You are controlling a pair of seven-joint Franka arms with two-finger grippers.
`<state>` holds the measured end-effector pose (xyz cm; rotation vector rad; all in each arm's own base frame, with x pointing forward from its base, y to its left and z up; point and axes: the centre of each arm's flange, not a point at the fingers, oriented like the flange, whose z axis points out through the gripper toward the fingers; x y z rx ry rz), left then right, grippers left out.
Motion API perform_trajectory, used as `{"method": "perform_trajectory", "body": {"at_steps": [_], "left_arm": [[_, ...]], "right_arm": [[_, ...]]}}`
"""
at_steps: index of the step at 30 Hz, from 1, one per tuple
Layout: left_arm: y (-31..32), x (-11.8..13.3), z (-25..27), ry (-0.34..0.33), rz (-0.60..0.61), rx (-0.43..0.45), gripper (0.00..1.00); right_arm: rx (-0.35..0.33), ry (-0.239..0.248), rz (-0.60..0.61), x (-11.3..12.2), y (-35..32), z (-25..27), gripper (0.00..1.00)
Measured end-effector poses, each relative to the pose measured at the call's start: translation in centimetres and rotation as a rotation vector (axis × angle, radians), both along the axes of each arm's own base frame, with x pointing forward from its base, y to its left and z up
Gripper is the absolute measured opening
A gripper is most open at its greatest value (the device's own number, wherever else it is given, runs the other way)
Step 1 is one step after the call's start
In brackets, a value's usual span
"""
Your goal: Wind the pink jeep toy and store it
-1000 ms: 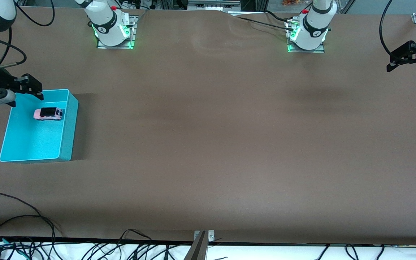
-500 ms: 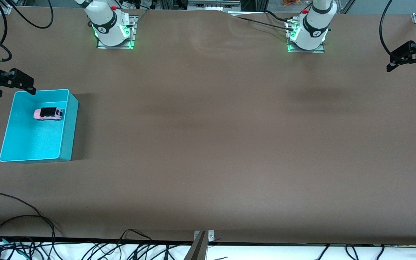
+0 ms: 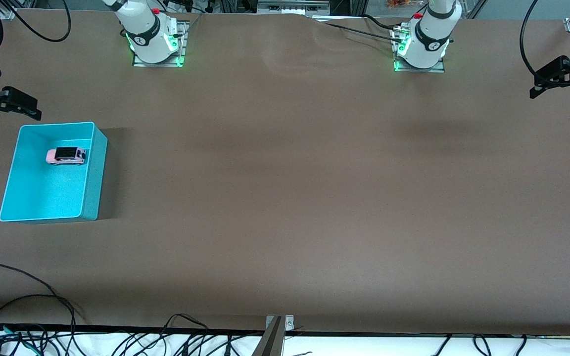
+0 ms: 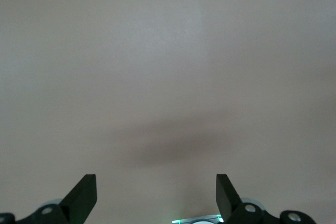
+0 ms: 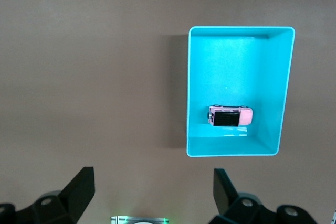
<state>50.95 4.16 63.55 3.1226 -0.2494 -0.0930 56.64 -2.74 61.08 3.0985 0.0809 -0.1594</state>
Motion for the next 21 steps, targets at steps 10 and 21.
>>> {"method": "perform_trajectory", "body": {"at_steps": [10, 21], "left_arm": [[0.0, 0.0, 0.0, 0.0, 0.0, 0.0, 1.0], [0.0, 0.0, 0.0, 0.0, 0.0, 0.0, 1.0]], "right_arm": [[0.002, 0.017, -0.006, 0.5, -0.25, -0.69, 1.0], [0.01, 0.019, 0.0, 0.55, 0.19, -0.8, 1.0]]}}
